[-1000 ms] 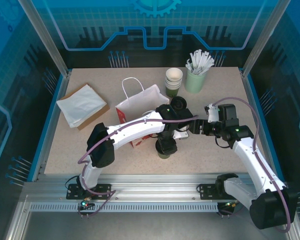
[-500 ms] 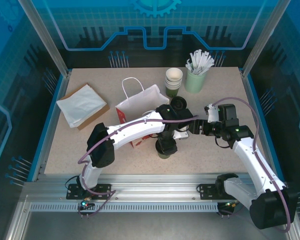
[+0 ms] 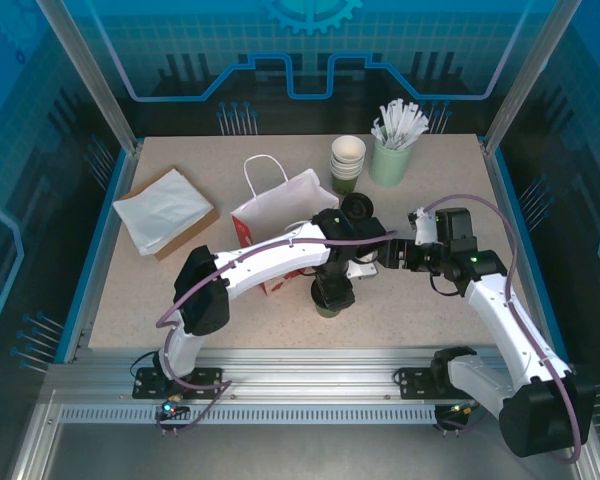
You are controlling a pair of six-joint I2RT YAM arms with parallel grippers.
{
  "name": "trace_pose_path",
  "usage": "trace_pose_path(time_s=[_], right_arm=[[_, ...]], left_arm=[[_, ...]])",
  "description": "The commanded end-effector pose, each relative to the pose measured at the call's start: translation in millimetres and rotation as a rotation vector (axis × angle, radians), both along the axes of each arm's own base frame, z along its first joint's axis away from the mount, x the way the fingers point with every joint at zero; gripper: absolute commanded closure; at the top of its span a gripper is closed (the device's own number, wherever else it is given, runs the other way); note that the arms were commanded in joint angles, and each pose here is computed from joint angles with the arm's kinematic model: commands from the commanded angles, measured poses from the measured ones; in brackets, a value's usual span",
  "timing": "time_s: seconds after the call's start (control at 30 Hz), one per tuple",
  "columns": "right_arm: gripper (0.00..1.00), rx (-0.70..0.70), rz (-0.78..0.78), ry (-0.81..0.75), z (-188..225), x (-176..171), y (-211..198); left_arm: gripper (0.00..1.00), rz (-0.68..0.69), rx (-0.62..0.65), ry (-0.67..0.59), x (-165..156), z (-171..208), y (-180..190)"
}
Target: Pack the takeout coffee
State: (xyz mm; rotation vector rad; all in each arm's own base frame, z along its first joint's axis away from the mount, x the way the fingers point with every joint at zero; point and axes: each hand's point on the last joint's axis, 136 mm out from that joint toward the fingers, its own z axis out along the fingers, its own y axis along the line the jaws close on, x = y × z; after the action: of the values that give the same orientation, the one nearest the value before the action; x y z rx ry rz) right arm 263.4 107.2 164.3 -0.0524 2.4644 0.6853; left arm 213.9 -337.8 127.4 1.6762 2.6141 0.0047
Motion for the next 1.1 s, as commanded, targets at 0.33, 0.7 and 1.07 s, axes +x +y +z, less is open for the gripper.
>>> trace_pose_path(time_s=[0.33,0.7,1.07], right_arm=[[0.20,0.009,0.010,0.005,-2.6,-0.8,-0.6],[0.20,0.010,0.011,0.008,-3.2,-0.7,-0.3],[0.20,0.011,0.012,0.007,-2.8,-1.0,-0.2]], left_arm=[[0.21,0.003,0.076,0.017,-0.1,-17.1,11.1],[0.24,0.002,0.081,0.007,0.6,-16.6,11.2],[0.34,0.018,0.080,-0.021,3.5,-3.7,14.1]])
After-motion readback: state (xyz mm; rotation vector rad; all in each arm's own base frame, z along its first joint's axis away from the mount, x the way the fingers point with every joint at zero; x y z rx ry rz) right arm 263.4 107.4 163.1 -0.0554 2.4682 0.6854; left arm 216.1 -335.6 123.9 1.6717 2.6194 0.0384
